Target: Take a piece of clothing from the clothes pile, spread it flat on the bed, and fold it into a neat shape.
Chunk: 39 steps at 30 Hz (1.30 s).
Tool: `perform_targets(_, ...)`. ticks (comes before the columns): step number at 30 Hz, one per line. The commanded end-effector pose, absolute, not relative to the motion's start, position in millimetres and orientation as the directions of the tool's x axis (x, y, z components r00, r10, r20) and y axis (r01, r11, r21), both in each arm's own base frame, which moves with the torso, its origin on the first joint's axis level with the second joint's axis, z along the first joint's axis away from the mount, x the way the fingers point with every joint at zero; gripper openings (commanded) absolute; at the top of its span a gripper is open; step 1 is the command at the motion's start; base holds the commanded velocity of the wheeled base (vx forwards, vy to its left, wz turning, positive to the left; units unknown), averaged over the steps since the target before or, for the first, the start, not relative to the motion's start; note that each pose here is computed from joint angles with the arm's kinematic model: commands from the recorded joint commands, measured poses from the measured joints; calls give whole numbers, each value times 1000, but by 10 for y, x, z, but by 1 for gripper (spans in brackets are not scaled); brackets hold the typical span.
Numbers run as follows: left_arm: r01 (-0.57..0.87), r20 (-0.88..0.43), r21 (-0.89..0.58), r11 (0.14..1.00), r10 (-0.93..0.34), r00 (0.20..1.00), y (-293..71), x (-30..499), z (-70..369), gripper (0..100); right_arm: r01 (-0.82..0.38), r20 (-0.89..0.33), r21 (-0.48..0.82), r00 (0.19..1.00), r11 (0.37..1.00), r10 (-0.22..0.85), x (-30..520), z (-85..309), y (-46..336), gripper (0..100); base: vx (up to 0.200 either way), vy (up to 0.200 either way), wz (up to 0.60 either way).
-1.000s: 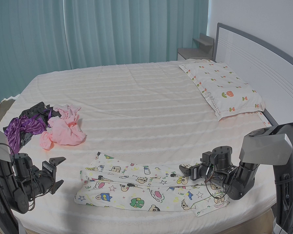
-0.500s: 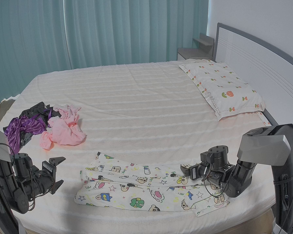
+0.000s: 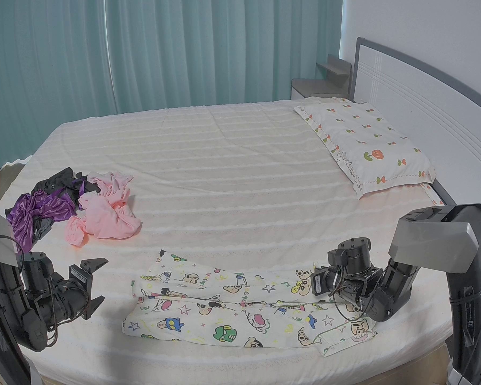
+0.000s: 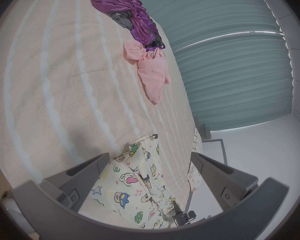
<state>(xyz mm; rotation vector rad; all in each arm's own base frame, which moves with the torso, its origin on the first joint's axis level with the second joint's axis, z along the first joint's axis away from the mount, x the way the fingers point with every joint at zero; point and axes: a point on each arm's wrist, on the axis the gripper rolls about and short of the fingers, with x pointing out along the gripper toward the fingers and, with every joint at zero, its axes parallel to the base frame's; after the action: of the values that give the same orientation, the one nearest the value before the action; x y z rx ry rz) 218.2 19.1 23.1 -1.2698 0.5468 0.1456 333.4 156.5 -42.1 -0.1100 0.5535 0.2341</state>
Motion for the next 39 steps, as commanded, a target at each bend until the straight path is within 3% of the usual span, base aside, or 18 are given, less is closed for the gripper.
perform_targets(1, -412, -479, -859, 305, -192, 856, 188, 2140, 219, 100, -266, -513, -34, 832, 963, 212, 3294, -352, 1630, 0, 0, 0, 0)
perform_targets(16, -413, -480, -858, 304, -192, 856, 188, 2141, 216, 100, -296, -500, -60, 836, 953, 228, 3095, -299, 1800, 0, 0, 0, 0)
perform_targets(17, -413, -480, -858, 304, -192, 856, 188, 2141, 216, 100, -296, -501, -61, 835, 953, 227, 3095, -304, 1800, 100, 0, 0, 0)
perform_targets(31, -412, -479, -859, 305, -192, 856, 188, 2140, 219, 100, -285, -393, 15, 880, 959, 268, 2970, -56, 1757, 100, 0, 0, 0)
perform_targets(39, -410, -477, -860, 305, -195, 857, 187, 2140, 223, 100, -88, -473, 239, 859, 967, 195, 2966, -176, 1366, 100, 0, 0, 0)
